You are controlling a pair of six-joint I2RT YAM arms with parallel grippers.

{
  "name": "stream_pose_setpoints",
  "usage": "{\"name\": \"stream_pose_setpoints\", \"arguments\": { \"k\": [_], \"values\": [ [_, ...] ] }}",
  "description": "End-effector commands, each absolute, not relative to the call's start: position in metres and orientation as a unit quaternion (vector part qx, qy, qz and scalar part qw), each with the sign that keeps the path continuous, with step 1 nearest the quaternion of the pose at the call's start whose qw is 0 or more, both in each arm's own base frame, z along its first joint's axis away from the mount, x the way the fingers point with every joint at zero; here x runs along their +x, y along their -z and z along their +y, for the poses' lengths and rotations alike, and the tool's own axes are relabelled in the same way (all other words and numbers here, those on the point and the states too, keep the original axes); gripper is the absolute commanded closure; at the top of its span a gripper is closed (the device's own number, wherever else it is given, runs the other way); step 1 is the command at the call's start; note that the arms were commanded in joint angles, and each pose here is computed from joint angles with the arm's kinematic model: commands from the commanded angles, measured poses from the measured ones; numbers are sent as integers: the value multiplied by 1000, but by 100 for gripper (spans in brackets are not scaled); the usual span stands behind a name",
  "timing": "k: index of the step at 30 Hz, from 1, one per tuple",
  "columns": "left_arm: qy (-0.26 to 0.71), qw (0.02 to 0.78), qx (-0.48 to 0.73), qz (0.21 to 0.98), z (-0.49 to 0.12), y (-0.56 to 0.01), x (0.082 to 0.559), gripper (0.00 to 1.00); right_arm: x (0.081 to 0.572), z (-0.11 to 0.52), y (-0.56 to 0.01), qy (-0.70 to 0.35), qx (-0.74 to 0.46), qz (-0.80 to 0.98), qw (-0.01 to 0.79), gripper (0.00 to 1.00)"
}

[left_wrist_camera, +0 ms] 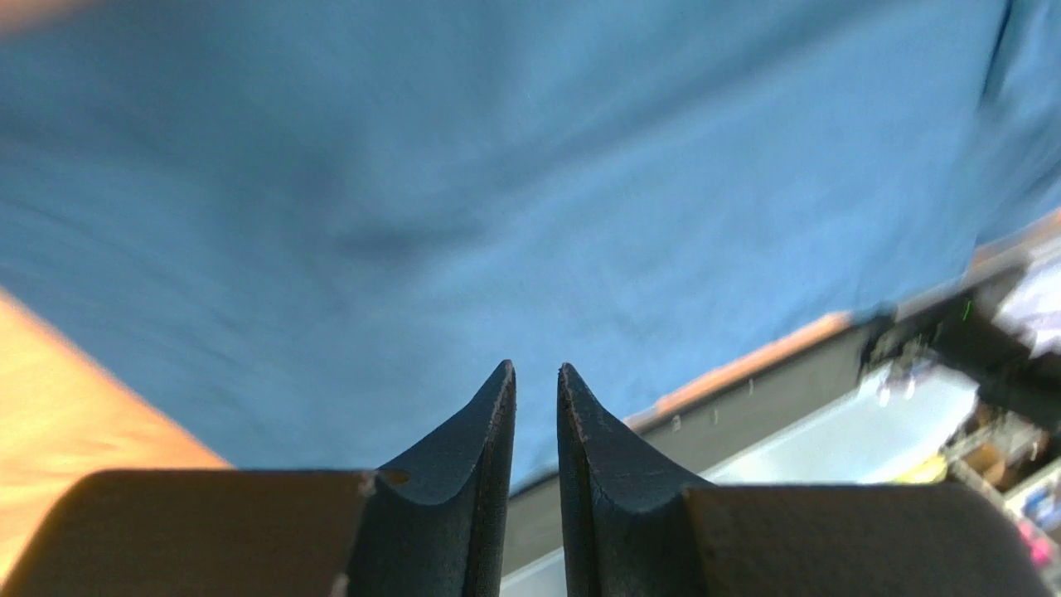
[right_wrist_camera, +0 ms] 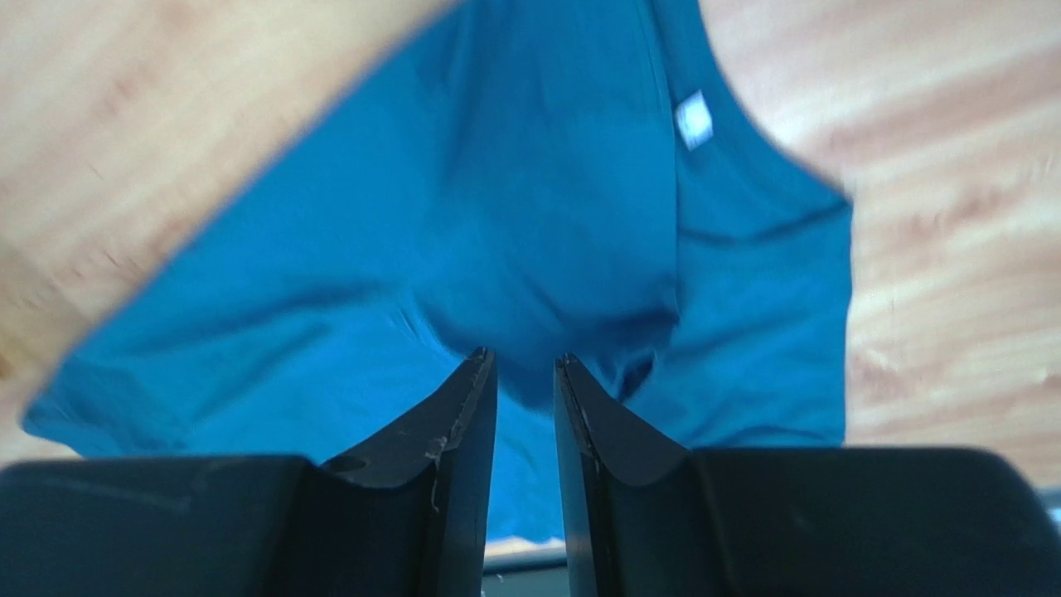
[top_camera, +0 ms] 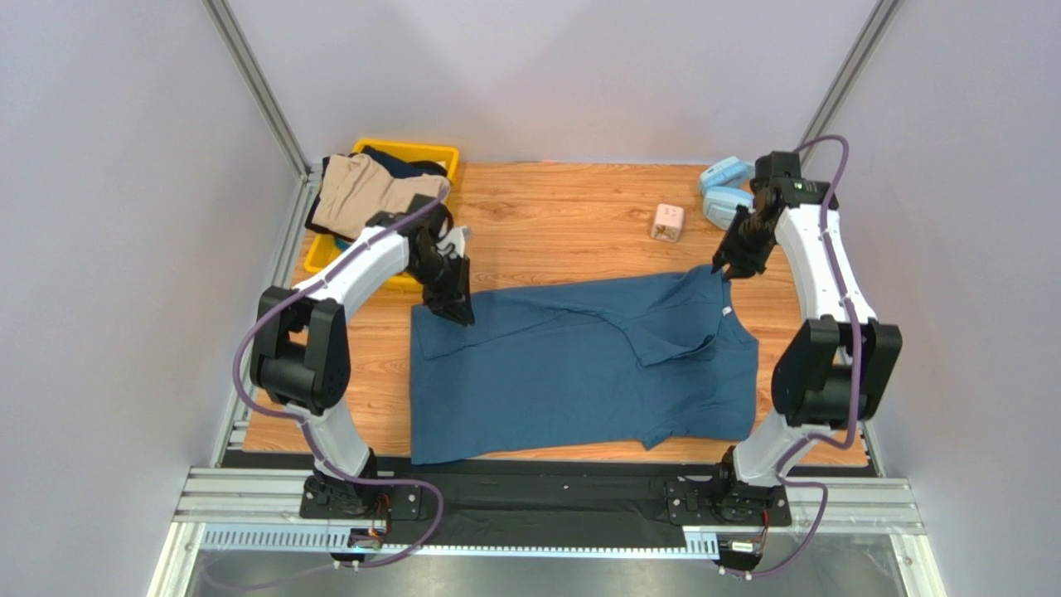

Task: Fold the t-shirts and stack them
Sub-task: Fold the tshirt

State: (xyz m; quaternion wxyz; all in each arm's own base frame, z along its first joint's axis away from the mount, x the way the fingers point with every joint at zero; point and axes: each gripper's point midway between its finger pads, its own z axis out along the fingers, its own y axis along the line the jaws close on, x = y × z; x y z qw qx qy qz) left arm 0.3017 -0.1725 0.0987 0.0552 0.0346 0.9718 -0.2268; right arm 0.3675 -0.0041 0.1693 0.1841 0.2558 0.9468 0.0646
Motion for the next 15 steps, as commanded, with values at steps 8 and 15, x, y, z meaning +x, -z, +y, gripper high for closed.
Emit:
{"name": "stream_pose_setpoints", "arguments": {
  "k": [8, 15],
  "values": [
    [256, -28, 70, 964, -233, -52, 216, 75, 258, 48, -101, -52, 189, 979, 52, 75],
    [236, -66, 70, 967, -244, -26, 207, 79, 231, 67, -49, -11, 144, 989, -23, 78]
  ]
}}
